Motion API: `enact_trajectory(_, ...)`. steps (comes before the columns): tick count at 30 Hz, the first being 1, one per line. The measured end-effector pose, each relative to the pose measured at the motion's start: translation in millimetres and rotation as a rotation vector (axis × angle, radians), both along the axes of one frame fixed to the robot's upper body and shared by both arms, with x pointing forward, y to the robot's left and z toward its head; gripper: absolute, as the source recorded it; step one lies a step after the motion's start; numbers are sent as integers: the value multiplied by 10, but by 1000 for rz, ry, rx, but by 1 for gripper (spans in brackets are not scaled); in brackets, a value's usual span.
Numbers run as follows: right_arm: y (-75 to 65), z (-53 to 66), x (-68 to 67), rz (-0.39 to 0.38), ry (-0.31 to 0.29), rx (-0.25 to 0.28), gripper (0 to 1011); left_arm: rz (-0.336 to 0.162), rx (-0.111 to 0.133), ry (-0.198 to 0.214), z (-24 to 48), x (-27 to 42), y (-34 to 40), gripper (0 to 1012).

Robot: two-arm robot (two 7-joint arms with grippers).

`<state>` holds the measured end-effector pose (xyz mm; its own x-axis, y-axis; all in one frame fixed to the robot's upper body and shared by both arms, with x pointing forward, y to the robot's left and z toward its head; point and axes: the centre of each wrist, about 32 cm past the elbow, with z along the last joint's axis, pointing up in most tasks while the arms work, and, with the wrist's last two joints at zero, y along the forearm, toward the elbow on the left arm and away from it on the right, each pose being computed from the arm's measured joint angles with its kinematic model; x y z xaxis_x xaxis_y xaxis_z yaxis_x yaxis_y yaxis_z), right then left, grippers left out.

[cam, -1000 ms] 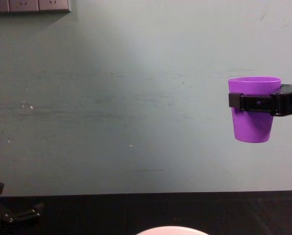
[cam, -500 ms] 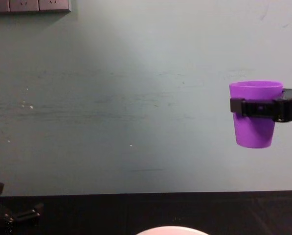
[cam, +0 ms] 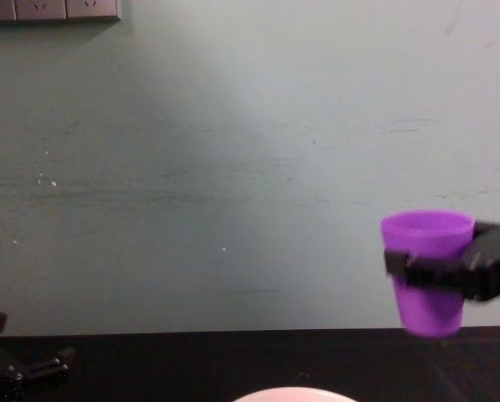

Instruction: Pick up the cup and pour the mung beans from the cup into the bowl.

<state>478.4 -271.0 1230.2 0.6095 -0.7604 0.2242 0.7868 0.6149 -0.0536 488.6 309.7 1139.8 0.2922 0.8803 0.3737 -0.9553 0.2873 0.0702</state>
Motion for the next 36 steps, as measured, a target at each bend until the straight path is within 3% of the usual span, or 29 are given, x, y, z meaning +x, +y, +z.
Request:
enact_trajectory(2,37,-44,-3,-1,-1,-27,733,0,0,0,0,0,0,1003)
enact_trajectory(4,106,-86,-6,-8,-15,-88,733,0,0,0,0,0,0,1003)
enact_trajectory(5,162,-104,-11,-13,-30,-142,732,0,0,0,0,0,0,1003)
enact_trajectory(12,354,-96,-43,-26,-118,-377,733,0,0,0,0,0,0,1003)
enact_trajectory(13,410,-77,-61,-27,-152,-456,733,0,0,0,0,0,0,1003)
enact_trajectory(15,458,-62,-78,-27,-179,-520,733,0,0,0,0,0,0,1003)
enact_trajectory(18,569,-20,-121,-28,-246,-670,733,0,0,0,0,0,0,1003)
enact_trajectory(19,569,-20,-121,-28,-246,-670,732,0,0,0,0,0,0,1003)
enact_trajectory(22,657,6,-163,-18,-311,-791,732,0,0,0,0,0,0,1003)
enact_trajectory(32,786,27,-223,19,-430,-1052,733,0,0,0,0,0,0,1004)
enact_trajectory(36,825,19,-246,36,-466,-1117,733,0,0,0,0,0,0,1003)
